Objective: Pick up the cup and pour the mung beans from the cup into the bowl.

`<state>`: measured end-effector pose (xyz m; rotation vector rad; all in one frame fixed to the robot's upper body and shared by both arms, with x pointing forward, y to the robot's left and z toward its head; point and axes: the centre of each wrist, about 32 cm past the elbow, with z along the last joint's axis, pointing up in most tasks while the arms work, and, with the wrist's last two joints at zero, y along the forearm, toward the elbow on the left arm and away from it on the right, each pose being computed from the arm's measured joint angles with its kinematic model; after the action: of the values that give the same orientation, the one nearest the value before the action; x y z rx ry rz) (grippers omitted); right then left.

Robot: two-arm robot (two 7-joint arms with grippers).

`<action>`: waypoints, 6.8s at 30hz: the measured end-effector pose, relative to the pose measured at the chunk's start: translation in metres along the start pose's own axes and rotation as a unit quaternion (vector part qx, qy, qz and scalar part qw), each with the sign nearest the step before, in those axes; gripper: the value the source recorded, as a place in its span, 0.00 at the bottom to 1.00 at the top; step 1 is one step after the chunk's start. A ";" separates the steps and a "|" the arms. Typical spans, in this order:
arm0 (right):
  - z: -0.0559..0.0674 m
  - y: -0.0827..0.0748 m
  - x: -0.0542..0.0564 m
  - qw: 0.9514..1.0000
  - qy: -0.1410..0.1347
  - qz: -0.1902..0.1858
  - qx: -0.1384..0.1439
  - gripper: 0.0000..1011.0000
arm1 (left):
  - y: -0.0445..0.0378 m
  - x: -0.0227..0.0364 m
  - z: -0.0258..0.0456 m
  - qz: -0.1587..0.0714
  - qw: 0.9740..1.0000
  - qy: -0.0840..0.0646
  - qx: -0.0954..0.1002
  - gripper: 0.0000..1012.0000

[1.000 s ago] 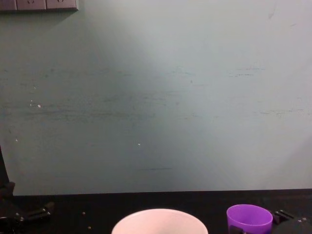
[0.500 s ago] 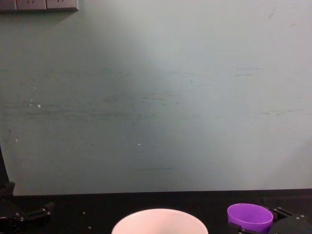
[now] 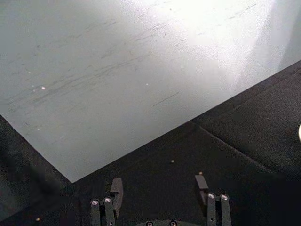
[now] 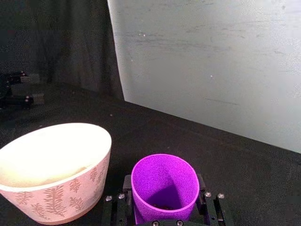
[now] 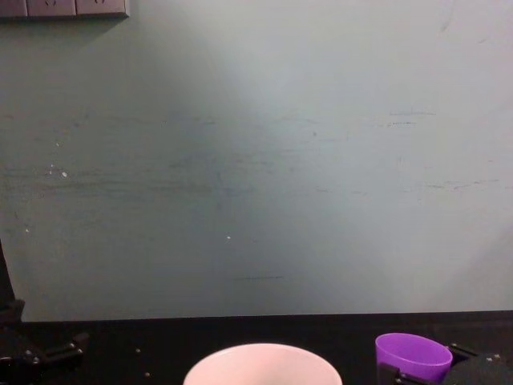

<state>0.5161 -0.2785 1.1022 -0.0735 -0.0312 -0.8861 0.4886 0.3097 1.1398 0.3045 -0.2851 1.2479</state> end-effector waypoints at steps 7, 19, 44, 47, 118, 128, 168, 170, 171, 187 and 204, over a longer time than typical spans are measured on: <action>0.015 -0.006 -0.005 1.000 -0.009 0.005 0.007 0.73 | 0.0000 0.0000 0.0000 0.000 1.000 0.000 0.000 0.99; 0.087 -0.024 0.001 0.998 -0.044 -0.021 0.032 0.72 | 0.0000 0.0000 0.0000 0.000 1.000 0.000 0.000 0.99; 0.160 -0.043 0.012 0.993 -0.090 -0.035 0.064 0.72 | 0.0000 0.0000 0.0000 0.000 1.000 0.000 0.000 0.99; 0.160 -0.043 0.012 0.993 -0.090 -0.036 0.064 0.72 | 0.0000 0.0000 0.0000 0.000 1.000 0.000 0.000 0.99; 0.161 -0.043 0.012 0.993 -0.092 -0.038 0.064 0.72 | 0.0000 0.0000 0.0000 0.000 1.000 0.000 0.000 0.99; 0.161 -0.043 0.012 0.993 -0.092 -0.038 0.064 0.72 | 0.0000 0.0000 0.0000 0.000 1.000 0.000 0.000 0.99; 0.161 -0.043 0.012 0.993 -0.092 -0.038 0.064 0.72 | 0.0000 0.0000 0.0000 0.000 1.000 0.000 0.000 0.99; 0.161 -0.043 0.012 0.993 -0.092 -0.038 0.064 0.72 | 0.0000 0.0000 0.0000 0.000 1.000 0.000 0.000 0.99; 0.161 -0.043 0.012 0.993 -0.092 -0.038 0.064 0.72 | 0.0000 0.0000 0.0000 0.000 1.000 0.000 0.000 0.99; 0.161 -0.043 0.012 0.993 -0.092 -0.038 0.064 0.72 | 0.0000 0.0000 0.0000 0.000 1.000 0.000 0.000 0.99; 0.161 -0.043 0.012 0.993 -0.092 -0.038 0.064 0.72 | 0.0000 0.0000 0.0000 0.000 1.000 0.000 0.000 0.99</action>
<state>0.4903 -0.3024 1.2657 -0.0337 -0.2642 -0.9493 0.4886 0.3097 1.1398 0.3044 -0.2851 1.2480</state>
